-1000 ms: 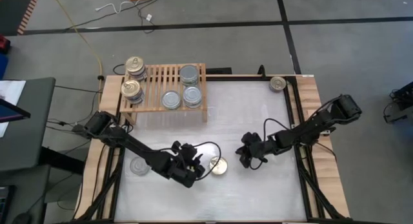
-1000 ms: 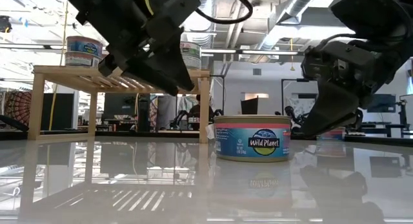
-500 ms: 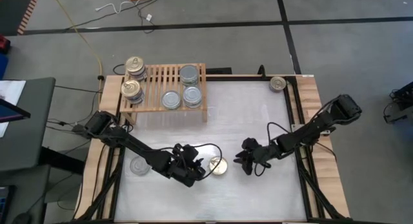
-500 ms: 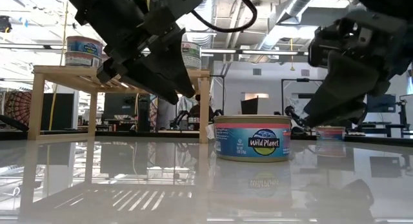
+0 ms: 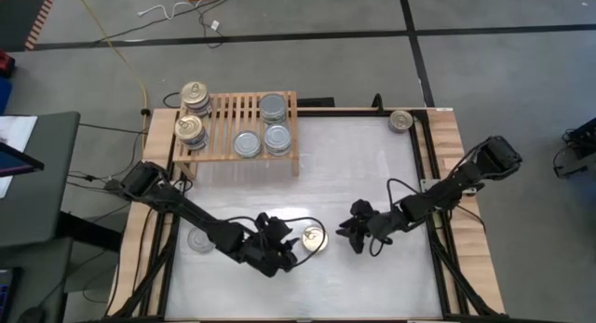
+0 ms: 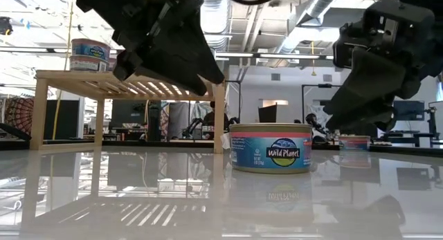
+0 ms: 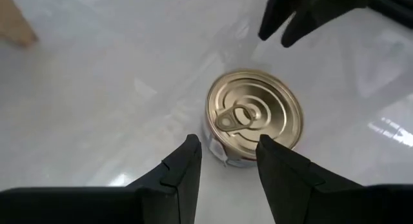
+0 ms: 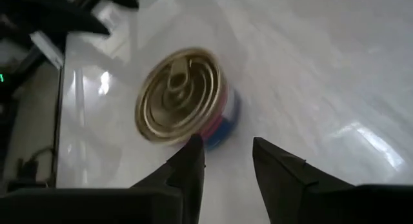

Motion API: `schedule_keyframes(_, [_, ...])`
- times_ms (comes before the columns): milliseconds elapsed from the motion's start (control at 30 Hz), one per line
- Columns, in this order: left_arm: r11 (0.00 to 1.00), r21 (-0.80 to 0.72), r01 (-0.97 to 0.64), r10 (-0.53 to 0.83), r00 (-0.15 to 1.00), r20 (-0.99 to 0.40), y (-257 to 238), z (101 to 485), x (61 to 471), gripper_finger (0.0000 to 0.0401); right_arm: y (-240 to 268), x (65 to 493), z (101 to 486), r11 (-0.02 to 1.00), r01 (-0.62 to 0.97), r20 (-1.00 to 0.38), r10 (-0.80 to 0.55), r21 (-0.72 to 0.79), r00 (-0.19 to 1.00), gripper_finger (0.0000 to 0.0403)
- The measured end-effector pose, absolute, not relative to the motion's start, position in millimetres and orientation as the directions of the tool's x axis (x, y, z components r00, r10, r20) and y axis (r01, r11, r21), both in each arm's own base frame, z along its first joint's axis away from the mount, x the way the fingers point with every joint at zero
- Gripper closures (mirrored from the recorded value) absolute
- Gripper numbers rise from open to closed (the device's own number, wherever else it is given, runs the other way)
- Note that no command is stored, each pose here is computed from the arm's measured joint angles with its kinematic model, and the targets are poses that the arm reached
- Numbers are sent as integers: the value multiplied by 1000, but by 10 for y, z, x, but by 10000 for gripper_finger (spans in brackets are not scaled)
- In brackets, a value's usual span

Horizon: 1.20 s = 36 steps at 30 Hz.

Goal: Stack canned seafood by type on shelf
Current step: Put the blue tuna on the shelf

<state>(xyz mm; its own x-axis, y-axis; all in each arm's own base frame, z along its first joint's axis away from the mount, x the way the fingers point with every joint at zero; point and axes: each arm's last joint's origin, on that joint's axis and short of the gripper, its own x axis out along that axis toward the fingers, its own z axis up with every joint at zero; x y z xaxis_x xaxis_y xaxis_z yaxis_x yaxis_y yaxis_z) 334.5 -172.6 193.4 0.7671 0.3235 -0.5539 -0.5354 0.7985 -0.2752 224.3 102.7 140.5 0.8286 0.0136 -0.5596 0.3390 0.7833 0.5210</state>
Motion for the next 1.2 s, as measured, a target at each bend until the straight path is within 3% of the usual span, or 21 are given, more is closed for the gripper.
schedule_keyframes(200, [730, -376, -571, 317, 769, -555, -1756, 1930, 3327, 261, 1126, 2181, 1417, 735, 402, -518, -80, 546, 851, 255])
schedule_keyframes(467, [667, -446, -597, 317, 769, -555, -1743, 1862, 3302, 261, 1395, 2004, 1429, 703, 382, -478, -67, 601, 876, 278])
schedule_keyframes(867, [642, -476, -601, 310, 772, -555, -1766, 1861, 3290, 260, 1943, 2079, 1266, 730, 392, -441, -138, 560, 887, 302])
schedule_keyframes(1200, [650, -455, -609, 320, 762, -563, -1729, 1853, 3300, 260, 1686, 2169, 1283, 704, 554, -539, -284, 444, 793, 302])
